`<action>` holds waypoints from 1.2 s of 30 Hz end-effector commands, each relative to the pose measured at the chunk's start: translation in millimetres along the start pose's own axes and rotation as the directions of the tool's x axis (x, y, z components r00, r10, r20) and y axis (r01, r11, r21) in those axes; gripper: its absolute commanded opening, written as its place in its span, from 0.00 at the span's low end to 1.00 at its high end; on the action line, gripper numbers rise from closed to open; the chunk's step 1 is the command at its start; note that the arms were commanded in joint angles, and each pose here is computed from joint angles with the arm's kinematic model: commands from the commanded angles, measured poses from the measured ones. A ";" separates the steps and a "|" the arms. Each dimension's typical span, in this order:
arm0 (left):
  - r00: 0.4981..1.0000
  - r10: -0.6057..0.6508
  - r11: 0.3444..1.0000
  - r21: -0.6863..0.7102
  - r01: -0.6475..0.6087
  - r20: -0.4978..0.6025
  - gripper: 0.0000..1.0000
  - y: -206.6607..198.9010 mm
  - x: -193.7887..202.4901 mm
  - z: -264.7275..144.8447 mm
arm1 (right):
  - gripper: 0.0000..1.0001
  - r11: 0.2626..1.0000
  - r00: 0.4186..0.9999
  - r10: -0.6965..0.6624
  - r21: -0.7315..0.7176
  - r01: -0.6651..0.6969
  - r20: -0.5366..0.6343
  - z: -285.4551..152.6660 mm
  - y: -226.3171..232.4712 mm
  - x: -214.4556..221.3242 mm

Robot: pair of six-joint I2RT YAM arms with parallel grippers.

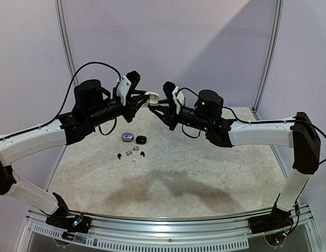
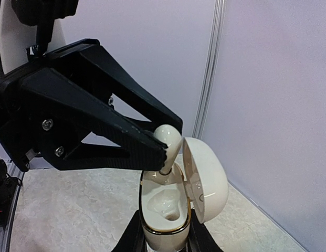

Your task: Insert the wireless bluetooth earbuds into the charging case

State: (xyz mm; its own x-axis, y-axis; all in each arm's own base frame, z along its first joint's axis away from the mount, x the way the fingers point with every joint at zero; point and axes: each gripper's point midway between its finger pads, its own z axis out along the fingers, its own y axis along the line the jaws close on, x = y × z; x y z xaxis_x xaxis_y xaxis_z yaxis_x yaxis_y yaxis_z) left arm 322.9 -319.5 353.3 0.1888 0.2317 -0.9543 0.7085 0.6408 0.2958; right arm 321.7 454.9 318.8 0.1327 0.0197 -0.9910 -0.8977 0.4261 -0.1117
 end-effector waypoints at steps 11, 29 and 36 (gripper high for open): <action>0.997 -0.004 1.000 0.012 0.005 -0.083 0.04 -6.1 22.7 4.8 | 0.00 0.999 0.997 -0.012 0.033 0.010 0.071 -7.6 -4.4 -34.1; 0.992 0.084 0.996 0.000 -0.084 -0.096 0.06 -3.9 27.7 5.8 | 0.00 0.999 0.998 -0.013 0.032 0.011 0.066 -7.3 -4.0 -31.2; 0.991 0.081 0.997 0.020 -0.080 -0.108 0.10 -8.0 32.5 5.8 | 0.00 0.999 0.998 -0.009 0.031 0.007 0.068 -6.6 -4.3 -31.5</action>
State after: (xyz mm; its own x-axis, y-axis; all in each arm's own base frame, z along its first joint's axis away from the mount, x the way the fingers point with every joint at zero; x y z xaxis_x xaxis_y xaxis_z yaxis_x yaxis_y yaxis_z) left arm 324.7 -320.0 347.0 0.2266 0.2945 -0.9284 0.6923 0.6218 0.3663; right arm 324.0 454.1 315.1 0.1203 0.0067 -0.9927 -0.8929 0.4377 -0.1052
